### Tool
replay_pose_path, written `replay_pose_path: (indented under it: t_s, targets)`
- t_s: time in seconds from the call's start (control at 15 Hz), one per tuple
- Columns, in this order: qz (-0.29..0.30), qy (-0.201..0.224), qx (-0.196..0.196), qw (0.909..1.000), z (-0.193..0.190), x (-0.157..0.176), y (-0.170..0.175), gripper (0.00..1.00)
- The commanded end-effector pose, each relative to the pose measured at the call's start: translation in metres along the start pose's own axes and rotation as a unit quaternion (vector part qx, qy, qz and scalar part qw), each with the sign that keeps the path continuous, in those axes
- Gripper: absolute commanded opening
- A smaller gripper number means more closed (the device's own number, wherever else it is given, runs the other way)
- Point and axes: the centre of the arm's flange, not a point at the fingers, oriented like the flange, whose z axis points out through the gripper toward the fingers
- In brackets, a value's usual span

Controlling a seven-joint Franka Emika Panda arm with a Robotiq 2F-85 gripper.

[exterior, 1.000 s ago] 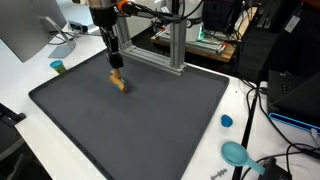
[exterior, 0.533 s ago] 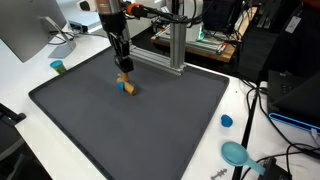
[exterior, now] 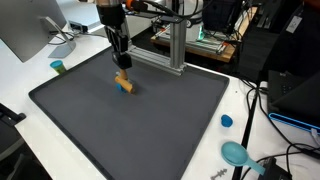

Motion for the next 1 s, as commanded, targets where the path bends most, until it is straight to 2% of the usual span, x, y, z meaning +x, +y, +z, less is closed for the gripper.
replay_pose_path:
  t_s: [0.0, 0.2, 0.47, 0.67, 0.93]
  targets:
    - [0.004, 0.050, 0.009, 0.9987, -0.054, -0.011, 0.003, 0.21]
    - [-0.095, 0.054, -0.035, 0.9933, -0.079, -0.012, -0.007, 0.21]
    - [-0.197, 0.021, -0.062, 0.9783, -0.086, -0.018, -0.040, 0.21]
    - [-0.273, -0.002, -0.067, 0.9598, -0.074, -0.035, -0.065, 0.21]
    - [-0.362, -0.032, -0.102, 0.9261, -0.055, -0.048, -0.076, 0.21]
